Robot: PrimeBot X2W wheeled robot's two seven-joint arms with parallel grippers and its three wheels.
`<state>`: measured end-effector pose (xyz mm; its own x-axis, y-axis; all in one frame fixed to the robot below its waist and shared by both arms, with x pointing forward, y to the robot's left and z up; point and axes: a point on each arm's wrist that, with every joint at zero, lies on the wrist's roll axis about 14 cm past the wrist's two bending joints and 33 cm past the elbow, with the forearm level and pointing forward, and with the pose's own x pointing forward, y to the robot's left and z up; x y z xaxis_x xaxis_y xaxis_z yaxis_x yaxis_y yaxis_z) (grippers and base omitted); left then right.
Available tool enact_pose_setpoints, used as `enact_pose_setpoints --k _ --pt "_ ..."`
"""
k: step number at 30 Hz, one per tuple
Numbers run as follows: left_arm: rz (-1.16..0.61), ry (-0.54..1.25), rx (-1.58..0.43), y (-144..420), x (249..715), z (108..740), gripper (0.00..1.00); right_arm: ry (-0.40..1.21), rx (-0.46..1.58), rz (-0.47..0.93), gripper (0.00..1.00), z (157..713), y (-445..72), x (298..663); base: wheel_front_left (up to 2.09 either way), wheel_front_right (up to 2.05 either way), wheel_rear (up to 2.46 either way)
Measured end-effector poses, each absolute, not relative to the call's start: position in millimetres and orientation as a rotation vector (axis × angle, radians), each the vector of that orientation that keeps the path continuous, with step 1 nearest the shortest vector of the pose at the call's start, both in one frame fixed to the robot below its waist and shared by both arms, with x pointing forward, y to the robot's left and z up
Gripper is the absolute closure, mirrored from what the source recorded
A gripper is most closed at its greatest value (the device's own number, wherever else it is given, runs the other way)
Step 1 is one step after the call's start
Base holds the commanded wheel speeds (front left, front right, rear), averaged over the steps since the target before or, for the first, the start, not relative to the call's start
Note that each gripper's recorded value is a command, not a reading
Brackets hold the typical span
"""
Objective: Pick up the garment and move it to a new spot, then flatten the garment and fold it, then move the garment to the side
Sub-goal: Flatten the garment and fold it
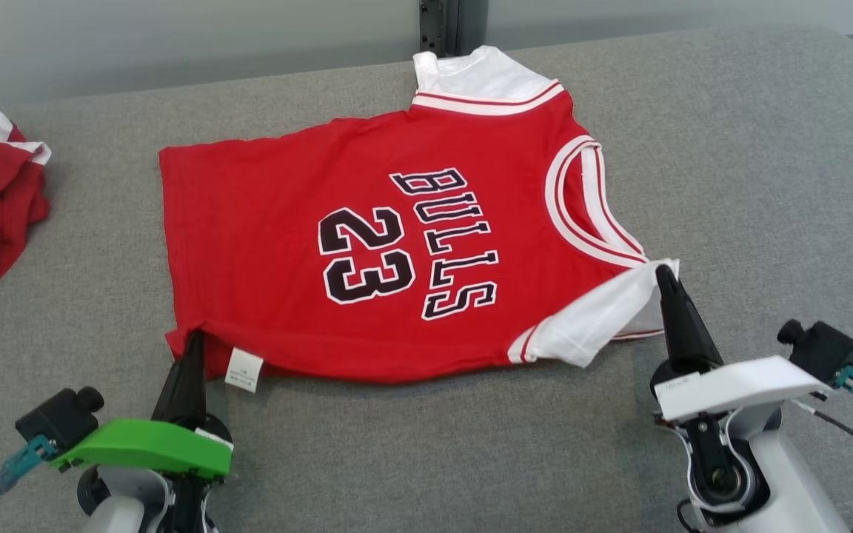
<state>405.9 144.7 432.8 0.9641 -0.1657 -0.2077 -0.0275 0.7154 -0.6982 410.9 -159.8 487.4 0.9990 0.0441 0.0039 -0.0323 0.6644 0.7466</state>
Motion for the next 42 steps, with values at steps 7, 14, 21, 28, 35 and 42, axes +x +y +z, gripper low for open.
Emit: enact_pose_setpoints --k 7,14,21,28,35,42 --pt "-0.022 0.276 -0.749 149 436 416 1.00 0.002 0.818 0.017 1.00 482 -164 460 0.00 0.00 0.00" --pt "-0.012 0.297 -0.719 147 448 400 1.00 0.074 0.760 0.010 1.00 459 -154 492 0.00 0.00 0.00" --pt "0.017 0.264 -0.719 156 455 401 1.00 0.111 0.736 0.025 1.00 452 -143 513 0.00 0.00 0.00" --pt "0.013 0.266 -0.699 156 454 399 1.00 0.178 0.704 0.029 0.92 438 -134 525 0.00 0.00 0.00" --pt "0.014 0.216 -0.710 157 458 412 0.00 0.201 0.673 0.071 0.00 446 -120 540 0.00 0.00 0.00" --pt "0.020 0.203 -0.672 164 438 415 0.00 0.144 0.609 0.133 0.00 473 -117 554 0.00 0.00 0.00"
